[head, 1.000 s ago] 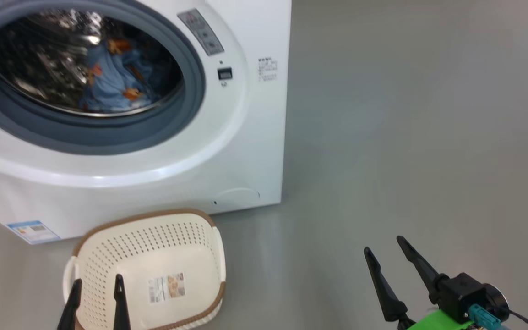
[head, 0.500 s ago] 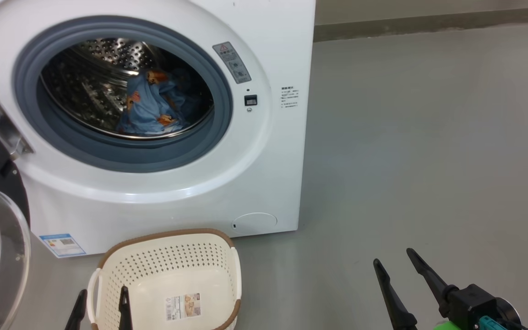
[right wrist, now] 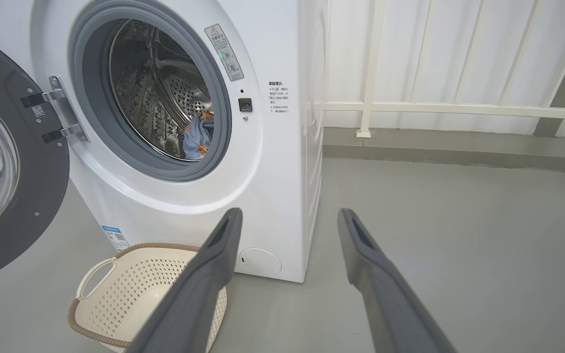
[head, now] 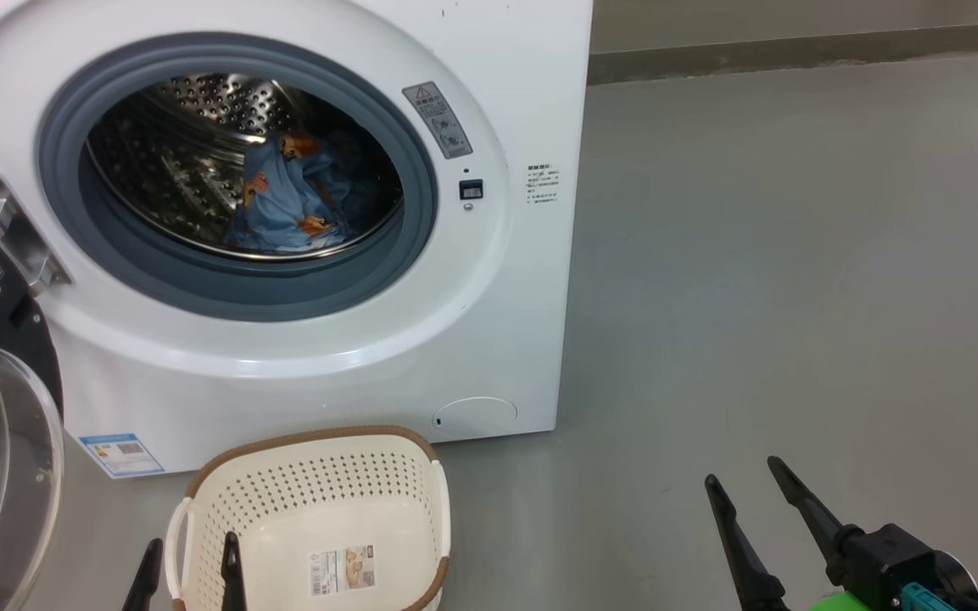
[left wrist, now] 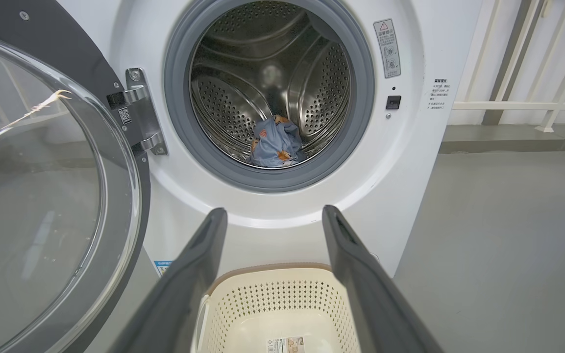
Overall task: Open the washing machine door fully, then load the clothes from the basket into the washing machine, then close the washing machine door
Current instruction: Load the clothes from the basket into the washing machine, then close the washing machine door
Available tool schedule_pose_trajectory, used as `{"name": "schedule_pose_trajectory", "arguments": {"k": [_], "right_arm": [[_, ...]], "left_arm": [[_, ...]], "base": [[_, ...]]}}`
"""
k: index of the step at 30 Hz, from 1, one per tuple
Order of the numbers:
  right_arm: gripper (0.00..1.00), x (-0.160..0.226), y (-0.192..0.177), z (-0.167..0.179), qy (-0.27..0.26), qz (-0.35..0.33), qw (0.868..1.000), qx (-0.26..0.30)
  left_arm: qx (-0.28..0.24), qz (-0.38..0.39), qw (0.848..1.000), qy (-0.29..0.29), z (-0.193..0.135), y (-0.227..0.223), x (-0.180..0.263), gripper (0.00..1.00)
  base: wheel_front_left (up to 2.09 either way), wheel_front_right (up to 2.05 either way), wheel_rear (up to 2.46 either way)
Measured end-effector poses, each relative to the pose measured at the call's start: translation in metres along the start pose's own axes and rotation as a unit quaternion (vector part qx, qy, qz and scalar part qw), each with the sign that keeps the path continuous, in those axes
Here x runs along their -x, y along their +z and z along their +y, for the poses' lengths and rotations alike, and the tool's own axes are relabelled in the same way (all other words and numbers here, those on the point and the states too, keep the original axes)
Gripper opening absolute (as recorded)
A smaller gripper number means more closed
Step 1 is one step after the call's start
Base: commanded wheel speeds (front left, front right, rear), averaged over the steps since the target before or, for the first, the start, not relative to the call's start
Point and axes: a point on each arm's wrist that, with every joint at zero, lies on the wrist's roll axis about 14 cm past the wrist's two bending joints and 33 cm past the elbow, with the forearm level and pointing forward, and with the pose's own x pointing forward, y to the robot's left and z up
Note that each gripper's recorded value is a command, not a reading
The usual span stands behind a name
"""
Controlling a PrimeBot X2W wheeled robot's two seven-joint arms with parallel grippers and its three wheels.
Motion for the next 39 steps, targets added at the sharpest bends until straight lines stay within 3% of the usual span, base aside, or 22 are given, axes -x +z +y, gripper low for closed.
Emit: {"name": "schedule_pose_trajectory", "arguments": {"k": [23,39], "right_arm": [[1.0,0.002,0.002,-0.008,-0.013,-0.002,1.0,0.002],[1.0,0.002,0.0,-0.013,-0.02,0.001,1.0,0.002]], "left_arm": [[0.0,0.002,1.0,-0.004,-0.004,-0.001,0.0,1.0],[-0.007,0.007,1.0,-0.006,-0.003,-0.004,-0.002,1.0]], "base": [[-0.07,0.07,0.0],[-1.47,1.47,0.0]]}}
